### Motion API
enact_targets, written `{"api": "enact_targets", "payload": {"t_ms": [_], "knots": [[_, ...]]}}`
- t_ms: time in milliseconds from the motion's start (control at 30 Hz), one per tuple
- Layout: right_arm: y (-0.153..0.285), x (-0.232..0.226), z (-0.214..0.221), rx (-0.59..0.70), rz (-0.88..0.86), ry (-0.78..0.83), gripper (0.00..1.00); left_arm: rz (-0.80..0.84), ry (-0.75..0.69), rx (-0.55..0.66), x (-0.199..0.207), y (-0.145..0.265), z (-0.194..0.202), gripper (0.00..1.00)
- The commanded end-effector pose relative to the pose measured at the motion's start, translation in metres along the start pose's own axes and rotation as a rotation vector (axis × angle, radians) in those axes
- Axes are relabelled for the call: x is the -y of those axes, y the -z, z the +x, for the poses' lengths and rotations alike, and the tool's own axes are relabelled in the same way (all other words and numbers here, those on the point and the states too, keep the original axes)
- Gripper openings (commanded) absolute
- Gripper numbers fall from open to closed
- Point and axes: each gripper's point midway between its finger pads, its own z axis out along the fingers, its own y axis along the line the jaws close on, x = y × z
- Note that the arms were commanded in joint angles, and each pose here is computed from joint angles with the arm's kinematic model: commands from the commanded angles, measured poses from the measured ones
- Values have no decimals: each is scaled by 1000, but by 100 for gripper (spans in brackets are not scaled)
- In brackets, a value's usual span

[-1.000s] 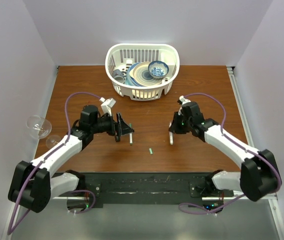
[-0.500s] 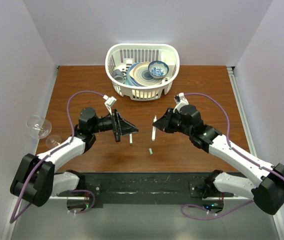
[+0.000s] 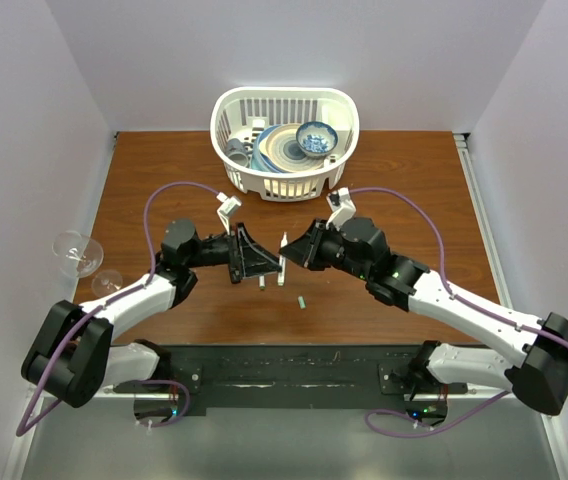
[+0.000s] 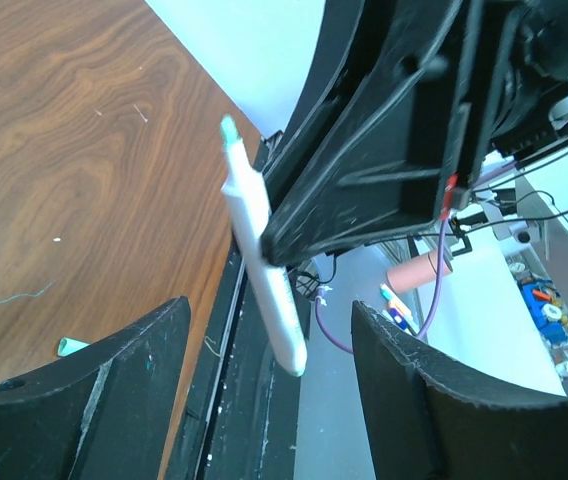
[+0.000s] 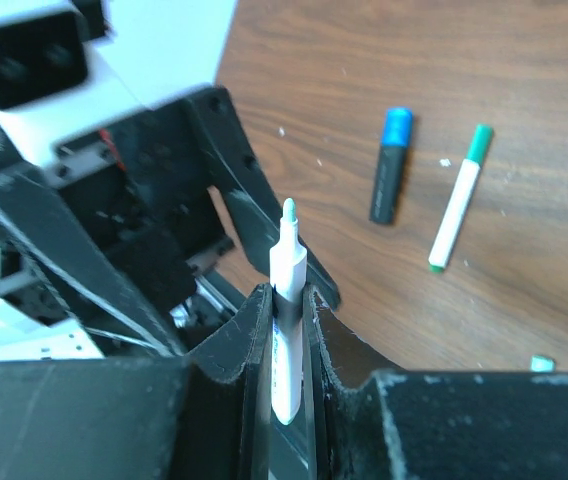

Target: Insert the pens into the pen caps

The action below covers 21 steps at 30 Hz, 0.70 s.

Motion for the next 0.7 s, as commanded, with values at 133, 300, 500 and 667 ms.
{"api": "enact_targets", "payload": {"t_ms": [133,300,500,667], "knots": [[-3,-42,-36,117,-88,-13,2,35,-25,-34,6,0,9,66],[-9,-44,-33,114,-94,-12,2,41,-18,-29,7,0,11,54],[-14,-45,-22,84,-99,-7,3,62,-17,-32,12,1,11,19],[-10,-52,-16,51,-133,5,26,63,-23,-22,17,2,9,0]]}}
